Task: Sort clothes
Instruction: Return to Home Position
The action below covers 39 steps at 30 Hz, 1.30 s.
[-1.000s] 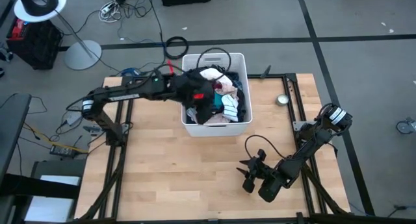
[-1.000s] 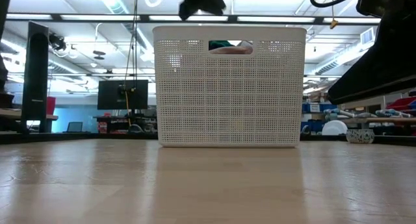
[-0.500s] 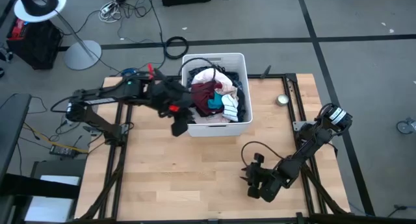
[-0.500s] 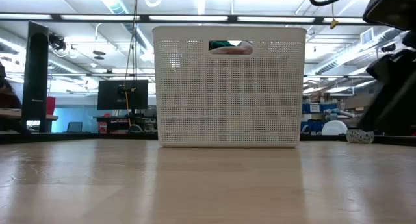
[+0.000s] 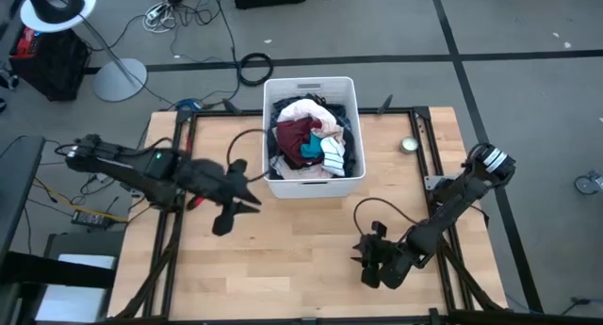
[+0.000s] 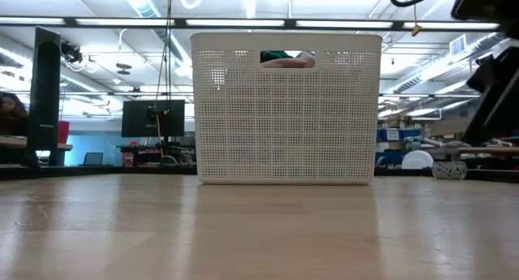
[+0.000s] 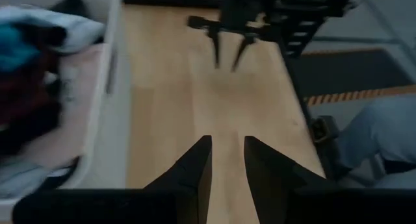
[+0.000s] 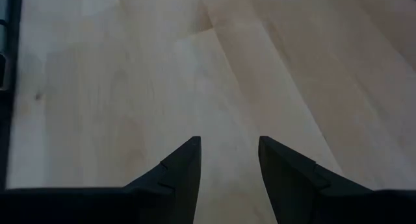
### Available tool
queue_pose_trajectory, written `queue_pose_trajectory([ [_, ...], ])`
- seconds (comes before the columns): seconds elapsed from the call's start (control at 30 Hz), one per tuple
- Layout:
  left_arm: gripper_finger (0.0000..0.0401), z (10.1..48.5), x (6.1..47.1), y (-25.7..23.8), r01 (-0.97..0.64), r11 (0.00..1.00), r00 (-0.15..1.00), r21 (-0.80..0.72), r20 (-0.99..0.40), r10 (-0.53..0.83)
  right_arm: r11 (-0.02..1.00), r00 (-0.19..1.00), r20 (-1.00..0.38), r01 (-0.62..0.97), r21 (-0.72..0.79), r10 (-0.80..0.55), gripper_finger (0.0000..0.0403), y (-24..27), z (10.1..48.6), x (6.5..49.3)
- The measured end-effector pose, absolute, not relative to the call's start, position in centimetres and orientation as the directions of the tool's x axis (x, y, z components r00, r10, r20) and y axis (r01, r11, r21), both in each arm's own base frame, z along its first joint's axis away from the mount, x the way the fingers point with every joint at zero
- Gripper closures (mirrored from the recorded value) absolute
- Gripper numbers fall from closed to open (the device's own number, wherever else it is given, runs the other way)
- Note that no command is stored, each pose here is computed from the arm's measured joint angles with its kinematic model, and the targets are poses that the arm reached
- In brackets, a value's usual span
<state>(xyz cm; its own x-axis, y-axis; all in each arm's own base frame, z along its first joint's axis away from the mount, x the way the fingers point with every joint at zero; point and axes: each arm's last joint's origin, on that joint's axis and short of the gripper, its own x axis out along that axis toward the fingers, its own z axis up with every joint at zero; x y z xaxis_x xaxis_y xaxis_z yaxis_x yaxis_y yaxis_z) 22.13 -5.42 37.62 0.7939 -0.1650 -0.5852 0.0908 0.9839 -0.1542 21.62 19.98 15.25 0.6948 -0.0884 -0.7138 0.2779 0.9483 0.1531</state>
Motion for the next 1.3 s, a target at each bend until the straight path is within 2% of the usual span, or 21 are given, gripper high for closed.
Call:
queue_pose_trajectory([
  [0.2,0.0305,32.7,19.0,-6.2,0.143,0.959,0.845,-0.243,-0.475,-0.247,0.954,0.693,-0.717,0.256,0.159,-0.067,0.0247,19.4,17.7,19.9],
  [0.37,0.0305,29.0,16.5,-5.9,0.194,0.942,0.890,-0.273,-0.356,-0.286,0.965,0.745,-0.666,0.203,0.167,-0.041,0.0247,17.9,20.0,17.9],
  [0.57,0.0305,24.2,14.5,-5.1,0.243,0.939,0.928,-0.244,-0.224,-0.298,0.965,0.845,-0.531,0.092,0.246,0.055,0.0247,14.8,21.4,15.1],
  [0.77,0.0305,19.9,13.9,-4.0,0.220,0.948,0.944,-0.231,-0.194,-0.266,0.955,0.918,-0.379,0.002,0.298,0.116,0.0247,11.8,21.3,13.0],
  [1.0,0.0305,18.0,13.8,-2.7,0.316,0.920,0.934,-0.231,-0.092,-0.344,0.949,0.950,-0.286,-0.032,0.314,0.126,0.0247,9.6,20.9,11.5],
  [1.3,0.0305,16.8,13.1,-1.2,0.222,0.933,0.956,-0.284,-0.125,-0.266,0.932,0.968,-0.218,-0.035,0.360,0.121,0.0247,8.4,21.0,10.4],
])
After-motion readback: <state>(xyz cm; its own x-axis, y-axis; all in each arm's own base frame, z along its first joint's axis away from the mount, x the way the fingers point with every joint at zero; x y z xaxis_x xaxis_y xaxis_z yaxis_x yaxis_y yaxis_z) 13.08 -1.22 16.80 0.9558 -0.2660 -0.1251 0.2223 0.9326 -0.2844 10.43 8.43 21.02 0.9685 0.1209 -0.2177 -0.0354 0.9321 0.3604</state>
